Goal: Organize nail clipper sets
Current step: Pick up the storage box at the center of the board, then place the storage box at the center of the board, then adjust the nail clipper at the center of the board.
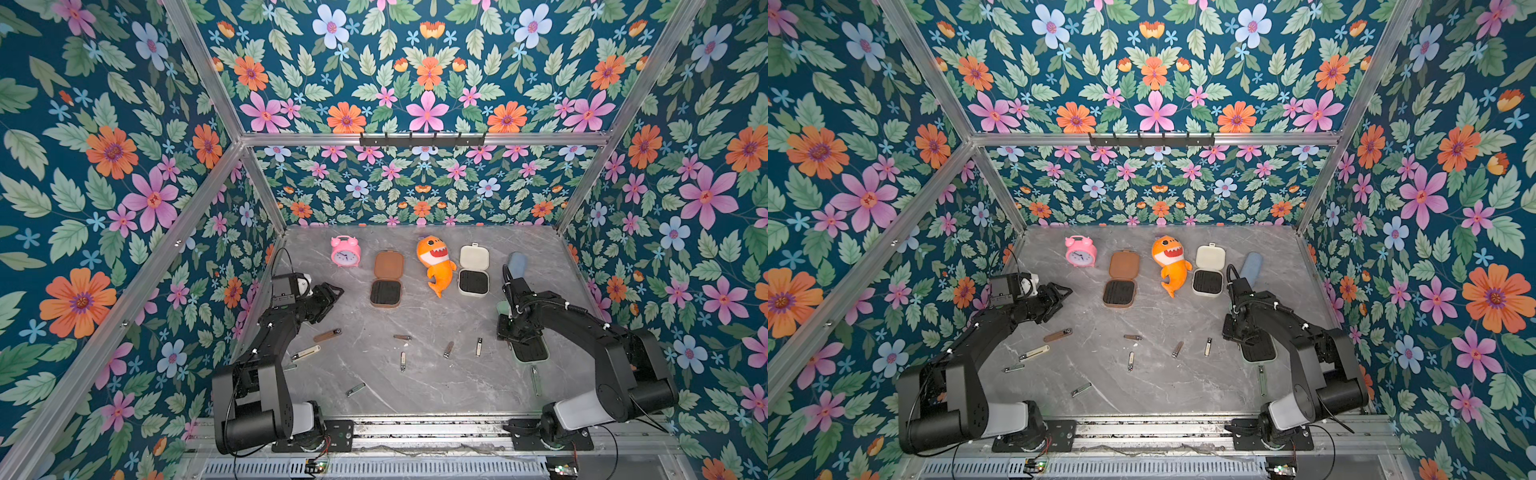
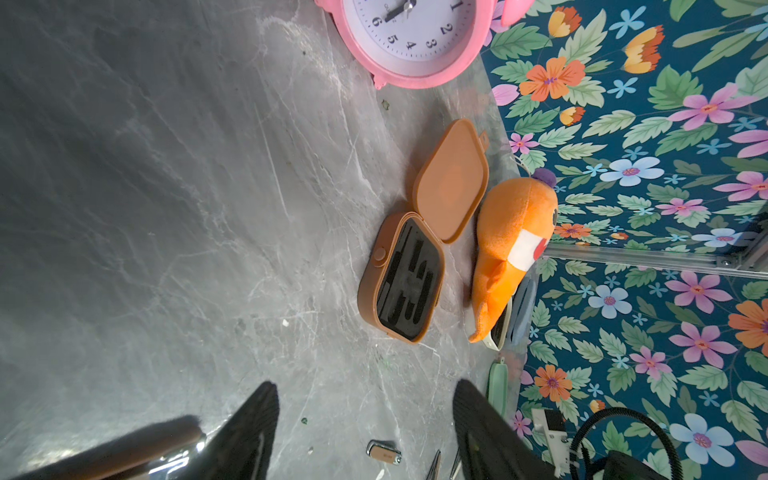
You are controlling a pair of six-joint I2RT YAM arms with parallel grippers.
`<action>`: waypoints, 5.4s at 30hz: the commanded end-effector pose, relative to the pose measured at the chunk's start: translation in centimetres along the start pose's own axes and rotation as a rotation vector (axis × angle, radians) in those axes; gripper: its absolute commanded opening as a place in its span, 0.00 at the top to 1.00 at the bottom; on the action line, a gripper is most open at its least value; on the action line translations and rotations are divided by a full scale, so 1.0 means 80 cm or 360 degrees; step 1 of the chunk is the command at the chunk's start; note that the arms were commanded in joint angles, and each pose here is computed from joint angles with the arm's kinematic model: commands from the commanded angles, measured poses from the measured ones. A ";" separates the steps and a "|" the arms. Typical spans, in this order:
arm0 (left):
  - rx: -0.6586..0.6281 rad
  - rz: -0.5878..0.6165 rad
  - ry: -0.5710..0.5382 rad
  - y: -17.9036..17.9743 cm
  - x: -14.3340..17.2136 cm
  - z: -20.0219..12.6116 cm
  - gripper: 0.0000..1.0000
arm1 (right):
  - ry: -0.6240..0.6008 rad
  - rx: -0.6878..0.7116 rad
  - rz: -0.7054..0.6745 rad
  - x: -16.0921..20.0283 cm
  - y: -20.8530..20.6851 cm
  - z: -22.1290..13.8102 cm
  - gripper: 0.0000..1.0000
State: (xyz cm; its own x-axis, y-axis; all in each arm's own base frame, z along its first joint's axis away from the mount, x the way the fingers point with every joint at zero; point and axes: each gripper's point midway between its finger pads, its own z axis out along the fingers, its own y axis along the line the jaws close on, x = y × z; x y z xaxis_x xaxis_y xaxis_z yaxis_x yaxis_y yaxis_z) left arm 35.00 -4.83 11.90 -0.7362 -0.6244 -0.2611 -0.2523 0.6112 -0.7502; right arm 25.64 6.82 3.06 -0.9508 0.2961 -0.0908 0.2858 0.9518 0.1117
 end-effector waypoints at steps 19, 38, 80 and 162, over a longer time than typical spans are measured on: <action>0.0024 0.0027 0.0008 -0.010 0.002 0.000 0.31 | -0.0239 -0.0146 -0.0326 -0.038 0.057 -0.051 1.00; -0.0010 -0.0016 0.0014 0.013 0.015 -0.004 0.30 | -0.0195 -0.0351 -0.1806 0.055 0.312 -0.038 1.00; -0.0903 0.0051 -0.0208 0.079 0.037 -0.074 0.43 | -0.0458 -0.0606 -0.1325 0.058 0.361 -0.077 0.00; -0.0433 -0.0093 -0.0135 0.080 -0.050 -0.021 0.36 | -0.0023 -0.0649 -0.2311 0.293 0.442 0.001 0.23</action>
State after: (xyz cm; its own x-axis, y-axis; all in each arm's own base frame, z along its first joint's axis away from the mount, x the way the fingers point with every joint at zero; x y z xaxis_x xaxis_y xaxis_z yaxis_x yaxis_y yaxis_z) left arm 34.93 2.89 8.45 -0.6573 -0.6980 -0.2841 -0.4922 0.6831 -0.5396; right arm 12.60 47.25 4.75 -0.3985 -0.8476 -0.3504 -0.9136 0.3331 0.2334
